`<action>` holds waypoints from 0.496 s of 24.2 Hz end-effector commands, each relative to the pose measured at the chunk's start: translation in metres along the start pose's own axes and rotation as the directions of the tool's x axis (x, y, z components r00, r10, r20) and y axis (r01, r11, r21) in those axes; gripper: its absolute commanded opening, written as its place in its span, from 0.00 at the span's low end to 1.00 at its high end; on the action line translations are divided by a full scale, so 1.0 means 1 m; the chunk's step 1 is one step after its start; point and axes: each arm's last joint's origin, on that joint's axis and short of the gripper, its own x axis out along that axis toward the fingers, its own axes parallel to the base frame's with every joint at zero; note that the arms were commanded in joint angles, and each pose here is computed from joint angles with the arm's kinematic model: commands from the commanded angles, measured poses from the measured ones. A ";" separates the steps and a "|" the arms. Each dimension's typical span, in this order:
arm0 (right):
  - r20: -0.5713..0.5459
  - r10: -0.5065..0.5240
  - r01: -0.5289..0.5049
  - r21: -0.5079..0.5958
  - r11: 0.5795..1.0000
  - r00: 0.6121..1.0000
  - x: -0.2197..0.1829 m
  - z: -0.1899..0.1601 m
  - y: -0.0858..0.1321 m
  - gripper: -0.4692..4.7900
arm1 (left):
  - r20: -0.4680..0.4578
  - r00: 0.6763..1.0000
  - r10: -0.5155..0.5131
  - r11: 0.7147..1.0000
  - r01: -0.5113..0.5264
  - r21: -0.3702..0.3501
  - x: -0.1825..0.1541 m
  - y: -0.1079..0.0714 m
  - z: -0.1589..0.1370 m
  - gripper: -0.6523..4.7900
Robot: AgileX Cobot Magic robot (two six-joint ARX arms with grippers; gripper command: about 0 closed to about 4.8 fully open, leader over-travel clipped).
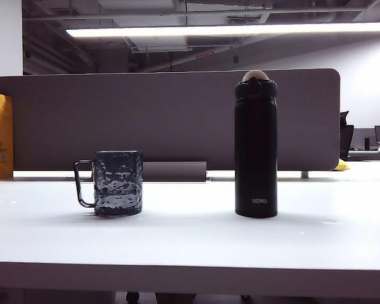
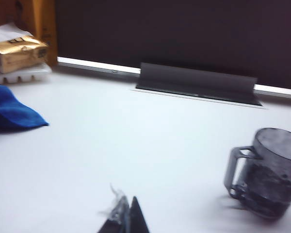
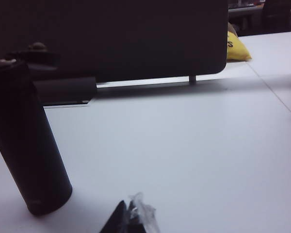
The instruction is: Pick up the black thermos, pour some water into the cup, then place the black thermos back on the table.
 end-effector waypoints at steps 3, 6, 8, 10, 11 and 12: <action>0.026 -0.009 0.010 -0.035 0.999 1.000 0.000 0.003 0.000 0.08 | 0.015 1.000 -0.015 1.000 0.015 -0.001 0.000 0.000 0.002 0.11; 0.036 -0.008 0.011 -0.072 0.997 0.999 0.000 0.004 0.000 0.08 | 0.017 1.000 -0.014 1.000 0.014 -0.001 0.000 0.000 0.002 0.11; 0.040 -0.008 0.011 -0.072 0.997 0.999 0.000 0.005 0.000 0.08 | 0.019 1.000 -0.015 1.000 0.015 -0.004 0.000 0.000 0.003 0.11; 0.065 0.000 0.004 -0.072 0.997 0.998 -0.001 0.008 0.001 0.08 | 0.022 1.000 -0.018 0.999 0.018 -0.035 0.000 -0.001 0.004 0.11; 0.081 0.012 -0.007 -0.069 0.998 0.997 -0.001 0.010 0.001 0.12 | 0.027 0.999 -0.034 0.997 0.036 -0.066 -0.001 -0.001 0.006 0.18; 0.098 0.032 -0.026 -0.062 0.998 0.995 -0.002 0.015 0.003 0.30 | 0.035 0.998 -0.050 0.995 0.053 -0.084 -0.001 -0.002 0.009 0.34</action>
